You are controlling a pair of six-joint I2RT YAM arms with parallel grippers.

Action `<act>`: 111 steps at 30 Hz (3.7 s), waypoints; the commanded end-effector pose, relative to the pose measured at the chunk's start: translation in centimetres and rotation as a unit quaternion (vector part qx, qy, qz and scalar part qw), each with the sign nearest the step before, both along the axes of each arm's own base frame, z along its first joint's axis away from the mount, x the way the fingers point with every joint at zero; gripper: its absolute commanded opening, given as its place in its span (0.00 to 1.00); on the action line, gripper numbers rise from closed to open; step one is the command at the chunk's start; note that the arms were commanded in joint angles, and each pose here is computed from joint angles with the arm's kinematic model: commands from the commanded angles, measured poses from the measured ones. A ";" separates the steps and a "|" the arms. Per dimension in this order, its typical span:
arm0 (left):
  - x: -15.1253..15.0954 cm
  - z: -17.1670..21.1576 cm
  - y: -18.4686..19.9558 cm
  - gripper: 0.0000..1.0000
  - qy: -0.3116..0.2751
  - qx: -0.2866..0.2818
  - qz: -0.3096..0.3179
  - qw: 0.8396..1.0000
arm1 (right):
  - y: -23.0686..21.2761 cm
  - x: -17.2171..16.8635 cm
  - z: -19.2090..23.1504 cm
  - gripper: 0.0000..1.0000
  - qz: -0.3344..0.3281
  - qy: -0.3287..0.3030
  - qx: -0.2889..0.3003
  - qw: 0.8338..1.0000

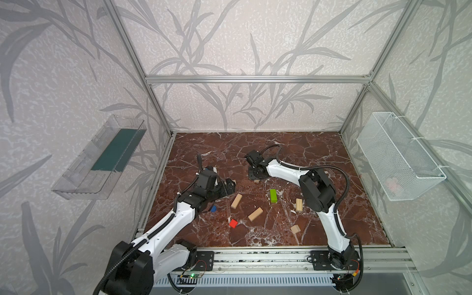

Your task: Build the wood block tower

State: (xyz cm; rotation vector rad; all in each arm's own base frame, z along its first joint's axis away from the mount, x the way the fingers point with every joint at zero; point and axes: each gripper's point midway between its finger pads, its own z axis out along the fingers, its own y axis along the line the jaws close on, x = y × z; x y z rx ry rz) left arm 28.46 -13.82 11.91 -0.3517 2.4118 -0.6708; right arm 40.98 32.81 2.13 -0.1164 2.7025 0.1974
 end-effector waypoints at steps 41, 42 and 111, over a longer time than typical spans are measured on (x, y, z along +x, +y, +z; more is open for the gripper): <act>-1.2 1.0 -0.6 0.99 0.004 -0.003 -0.001 1.000 | -2.7 -10.5 -0.7 0.25 -0.023 0.026 -0.011 0.999; -1.2 0.9 -0.6 0.99 0.005 -0.003 0.000 1.000 | -2.7 -10.5 -0.7 0.25 -0.022 0.025 -0.013 0.999; -1.9 -10.0 -6.4 0.19 0.192 0.194 -0.147 0.951 | -5.0 -14.1 9.4 0.82 0.248 -0.222 0.148 0.931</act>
